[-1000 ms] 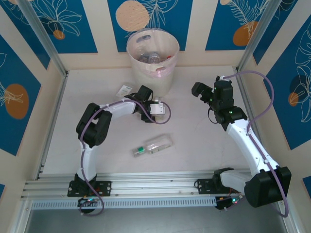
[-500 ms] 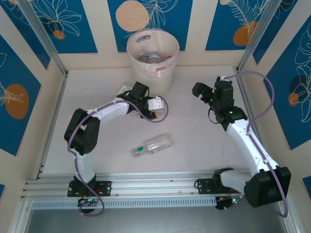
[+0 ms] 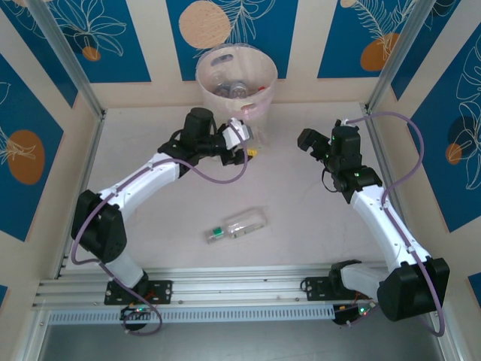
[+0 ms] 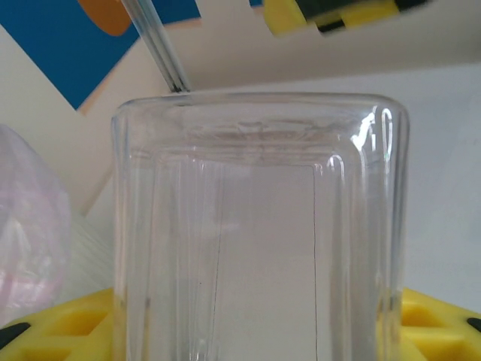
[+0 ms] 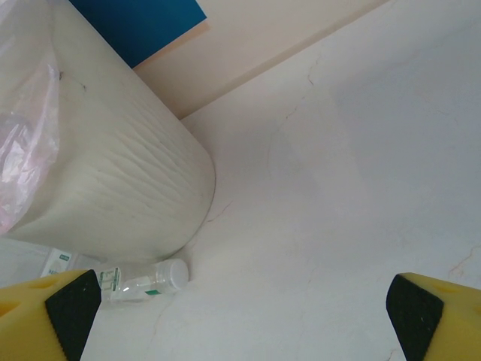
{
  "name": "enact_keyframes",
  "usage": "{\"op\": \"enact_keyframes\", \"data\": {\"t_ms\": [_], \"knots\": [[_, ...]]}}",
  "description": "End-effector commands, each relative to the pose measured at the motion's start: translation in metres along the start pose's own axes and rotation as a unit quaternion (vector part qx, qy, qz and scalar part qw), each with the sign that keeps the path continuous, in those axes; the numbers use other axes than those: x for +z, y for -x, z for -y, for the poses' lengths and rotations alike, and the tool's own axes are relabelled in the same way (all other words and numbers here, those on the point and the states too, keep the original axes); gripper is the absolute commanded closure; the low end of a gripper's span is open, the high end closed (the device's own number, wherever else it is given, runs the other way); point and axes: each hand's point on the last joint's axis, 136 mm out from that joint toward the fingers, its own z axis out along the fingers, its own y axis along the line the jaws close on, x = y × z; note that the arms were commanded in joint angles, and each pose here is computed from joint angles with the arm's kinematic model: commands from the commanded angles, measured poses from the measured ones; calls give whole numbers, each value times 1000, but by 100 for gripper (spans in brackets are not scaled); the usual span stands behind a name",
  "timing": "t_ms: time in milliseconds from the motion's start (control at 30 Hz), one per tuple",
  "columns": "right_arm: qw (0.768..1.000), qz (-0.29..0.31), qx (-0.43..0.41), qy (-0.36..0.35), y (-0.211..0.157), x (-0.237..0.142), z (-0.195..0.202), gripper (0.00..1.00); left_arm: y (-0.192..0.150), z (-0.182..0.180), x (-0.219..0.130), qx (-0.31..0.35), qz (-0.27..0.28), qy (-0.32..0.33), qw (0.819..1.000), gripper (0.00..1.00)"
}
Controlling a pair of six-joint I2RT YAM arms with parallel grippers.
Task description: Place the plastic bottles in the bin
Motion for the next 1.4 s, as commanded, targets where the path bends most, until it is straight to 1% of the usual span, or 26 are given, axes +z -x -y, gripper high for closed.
{"op": "enact_keyframes", "data": {"t_ms": [0, 100, 167, 267, 333, 400, 467, 533, 600, 667, 733, 767, 800, 833, 867, 900, 933, 1000, 1033, 1100, 1200, 1267, 1333, 1367], "knots": [[1000, 16, 11, 13, 7, -7, -3, 0, 67, -15, -16, -21, 88, 13, 996, 100], [999, 20, 2, 31, 8, -10, -9, 0, 97, -31, -27, -47, 130, 36, 990, 100], [998, 22, -7, 57, 9, -13, -17, 0, 111, -50, -32, -70, 143, 77, 984, 100], [994, 21, -19, 103, 8, -19, -33, 1, 116, -84, -36, -92, 134, 153, 975, 100], [990, 16, -32, 135, 8, -24, -45, 0, 114, -109, -40, -106, 124, 213, 963, 100], [985, 11, -46, 167, 6, -29, -56, 0, 111, -136, -46, -121, 120, 278, 945, 100], [982, 8, -55, 183, 5, -32, -63, 0, 108, -156, -50, -132, 118, 318, 931, 100], [981, 7, -58, 187, 5, -32, -65, 0, 112, -174, -55, -139, 128, 347, 919, 100], [982, 8, -56, 180, 4, -30, -62, 0, 120, -190, -56, -132, 141, 362, 912, 100], [983, 10, -54, 173, 5, -27, -60, 0, 125, -208, -54, -123, 142, 381, 905, 100], [984, 8, -52, 169, 4, -25, -58, 0, 124, -230, -49, -117, 120, 416, 894, 100], [985, 7, -52, 166, 4, -24, -58, 0, 122, -242, -45, -113, 99, 433, 888, 100], [985, 6, -53, 163, 4, -23, -57, 0, 113, -253, -39, -109, 69, 446, 886, 100], [986, 5, -55, 160, 3, -22, -56, 0, 115, -260, -41, -99, 63, 458, 881, 100], [986, 4, -58, 155, 3, -21, -54, 0, 109, -266, -39, -91, 67, 458, 882, 100], [987, 5, -60, 150, 3, -20, -53, 0, 105, -272, -42, -92, 72, 466, 877, 100], [987, 6, -63, 146, 4, -20, -52, 0, 101, -276, -43, -85, 70, 468, 877, 100], [988, 11, -68, 139, 6, -18, -50, 0, 93, -282, -40, -48, 61, 461, 884, 100], [988, 13, -68, 138, 7, -17, -50, 0, 90, -287, -41, -38, 63, 462, 884, 98], [988, 15, -67, 138, 9, -15, -51, 0, 78, -295, -39, -22, 67, 448, 891, 94], [988, 6, -61, 139, 8, -7, -53, 0, 60, -303, -31, -12, 71, 437, 897, 90], [989, -4, -56, 139, 6, -2, -54, 0, 49, -309, -28, -17, 72, 435, 897, 83], [988, -13, -54, 141, 3, 2, -56, 0, 42, -311, -22, -19, 80, 422, 903, 65], [988, -17, -54, 141, 3, 4, -57, 0, 42, -309, -18, -17, 86, 409, 908, 48]]}}
